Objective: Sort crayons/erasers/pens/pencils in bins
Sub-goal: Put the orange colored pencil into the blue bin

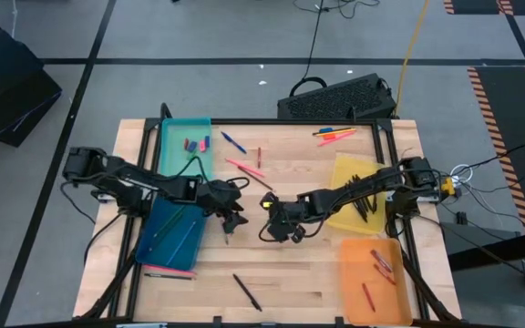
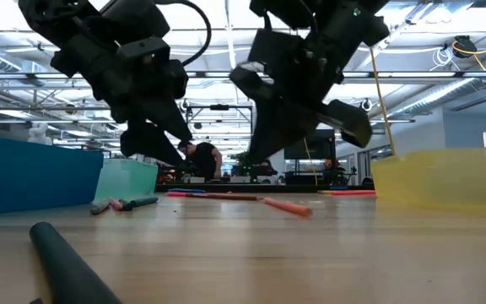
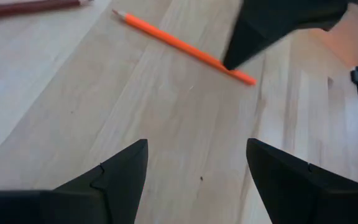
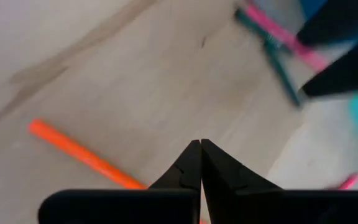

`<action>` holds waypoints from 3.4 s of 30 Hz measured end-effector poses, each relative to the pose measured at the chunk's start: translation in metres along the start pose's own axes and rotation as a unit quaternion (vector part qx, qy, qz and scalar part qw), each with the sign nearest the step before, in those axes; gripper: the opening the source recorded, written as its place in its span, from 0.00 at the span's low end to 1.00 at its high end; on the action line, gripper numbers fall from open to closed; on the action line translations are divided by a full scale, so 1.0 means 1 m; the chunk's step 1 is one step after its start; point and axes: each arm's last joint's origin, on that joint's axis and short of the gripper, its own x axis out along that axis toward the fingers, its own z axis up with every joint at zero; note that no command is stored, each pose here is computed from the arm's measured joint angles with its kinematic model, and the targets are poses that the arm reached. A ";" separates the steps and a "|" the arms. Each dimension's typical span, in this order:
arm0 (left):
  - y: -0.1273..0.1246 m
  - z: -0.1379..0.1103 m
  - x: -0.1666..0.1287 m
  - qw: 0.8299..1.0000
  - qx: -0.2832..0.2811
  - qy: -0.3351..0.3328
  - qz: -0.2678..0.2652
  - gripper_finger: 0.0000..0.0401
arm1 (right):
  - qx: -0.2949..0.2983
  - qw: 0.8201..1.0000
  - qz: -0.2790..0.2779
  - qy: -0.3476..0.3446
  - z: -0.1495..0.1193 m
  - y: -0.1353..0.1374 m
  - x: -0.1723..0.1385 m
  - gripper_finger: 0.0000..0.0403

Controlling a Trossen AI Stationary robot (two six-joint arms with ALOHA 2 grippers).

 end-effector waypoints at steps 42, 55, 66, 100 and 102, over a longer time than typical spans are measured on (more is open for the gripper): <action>-0.007 -0.019 -0.026 0.978 0.196 -0.039 0.058 0.68 | 0.657 0.672 -0.331 0.085 -0.002 0.103 0.057 0.24; -0.010 -0.053 -0.022 0.976 0.210 -0.014 0.059 0.68 | 0.557 0.775 -0.297 -0.039 -0.014 0.110 0.072 0.03; -0.019 -0.028 -0.022 0.932 0.357 -0.032 0.055 0.68 | 0.465 0.853 -0.213 -0.105 0.007 0.089 0.056 0.03; -0.030 0.008 0.066 0.932 0.334 0.107 0.087 0.04 | 0.423 0.871 -0.206 -0.141 0.013 0.074 0.046 0.15; -0.036 0.011 0.057 0.932 0.327 0.114 0.103 0.04 | 0.415 0.874 -0.206 -0.150 0.018 0.070 0.035 0.23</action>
